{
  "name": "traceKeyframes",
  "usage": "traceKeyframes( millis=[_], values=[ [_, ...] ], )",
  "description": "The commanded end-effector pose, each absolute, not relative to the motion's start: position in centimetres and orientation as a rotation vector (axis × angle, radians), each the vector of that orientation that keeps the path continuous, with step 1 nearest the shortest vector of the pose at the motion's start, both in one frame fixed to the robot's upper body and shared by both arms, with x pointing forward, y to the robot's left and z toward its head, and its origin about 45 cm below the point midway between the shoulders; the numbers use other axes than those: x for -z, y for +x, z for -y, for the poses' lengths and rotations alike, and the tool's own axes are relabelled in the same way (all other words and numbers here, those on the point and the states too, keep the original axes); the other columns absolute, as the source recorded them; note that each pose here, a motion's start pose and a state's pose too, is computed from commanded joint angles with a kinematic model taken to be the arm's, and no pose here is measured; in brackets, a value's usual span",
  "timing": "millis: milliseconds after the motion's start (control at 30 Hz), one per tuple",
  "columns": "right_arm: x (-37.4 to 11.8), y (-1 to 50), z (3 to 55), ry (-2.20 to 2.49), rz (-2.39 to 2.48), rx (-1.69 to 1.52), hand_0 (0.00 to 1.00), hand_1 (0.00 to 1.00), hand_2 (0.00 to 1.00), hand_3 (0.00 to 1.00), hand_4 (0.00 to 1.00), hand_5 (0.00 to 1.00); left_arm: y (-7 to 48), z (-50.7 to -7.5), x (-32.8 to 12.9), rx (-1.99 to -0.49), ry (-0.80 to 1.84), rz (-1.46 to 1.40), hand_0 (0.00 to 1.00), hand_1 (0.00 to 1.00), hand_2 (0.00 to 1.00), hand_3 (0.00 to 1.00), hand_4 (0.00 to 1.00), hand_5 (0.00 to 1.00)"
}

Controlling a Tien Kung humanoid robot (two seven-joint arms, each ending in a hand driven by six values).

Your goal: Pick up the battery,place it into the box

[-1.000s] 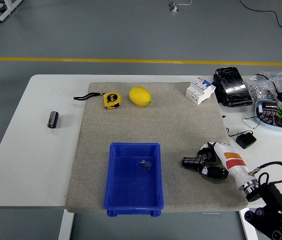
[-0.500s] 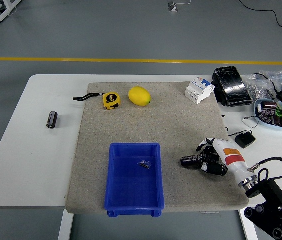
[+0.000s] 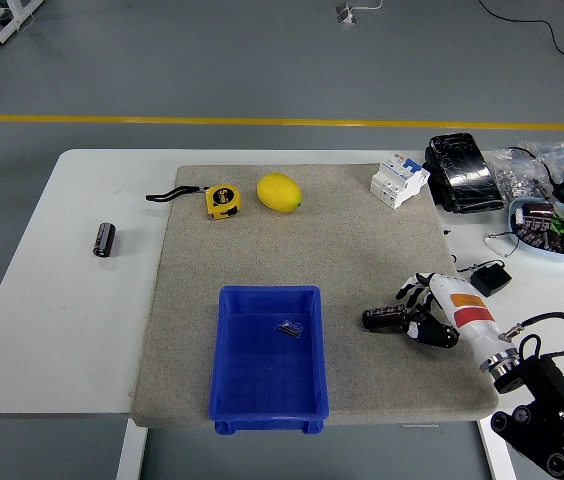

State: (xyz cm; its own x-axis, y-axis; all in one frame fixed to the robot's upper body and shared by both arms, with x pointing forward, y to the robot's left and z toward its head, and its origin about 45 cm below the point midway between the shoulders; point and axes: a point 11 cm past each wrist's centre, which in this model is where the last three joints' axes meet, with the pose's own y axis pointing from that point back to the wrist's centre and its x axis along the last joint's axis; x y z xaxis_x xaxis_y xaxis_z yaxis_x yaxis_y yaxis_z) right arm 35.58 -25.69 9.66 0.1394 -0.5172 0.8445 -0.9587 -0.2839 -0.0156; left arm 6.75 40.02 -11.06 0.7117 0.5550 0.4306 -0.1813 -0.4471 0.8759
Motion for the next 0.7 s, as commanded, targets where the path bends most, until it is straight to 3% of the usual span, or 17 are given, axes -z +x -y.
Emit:
traceKeyframes(
  millis=[400, 433, 700],
  values=[
    [-9.9, 35.3, 25.7, 1.863, 1.431, -1.053, 0.024, 0.224, 0.403, 0.449, 0.78, 0.17, 6.7, -39.9, 11.1, -0.862, 1.854, -0.292, 0.68, 0.632, 0.678, 0.623, 0.619, 0.694],
    [-10.2, 35.2, 25.4, 1.868, 1.429, -1.064, 0.075, 0.267, 0.411, 0.458, 0.775, 0.172, 6.8, -39.9, 11.1, -0.862, 1.854, -0.292, 0.681, 0.632, 0.678, 0.623, 0.619, 0.691],
    [-12.2, 35.5, 23.2, 1.918, 1.436, -1.133, 0.065, 0.253, 0.408, 0.451, 0.781, 0.166, 6.9, -40.0, 11.1, -0.854, 1.855, -0.288, 0.681, 0.633, 0.678, 0.624, 0.619, 0.69]
  ],
)
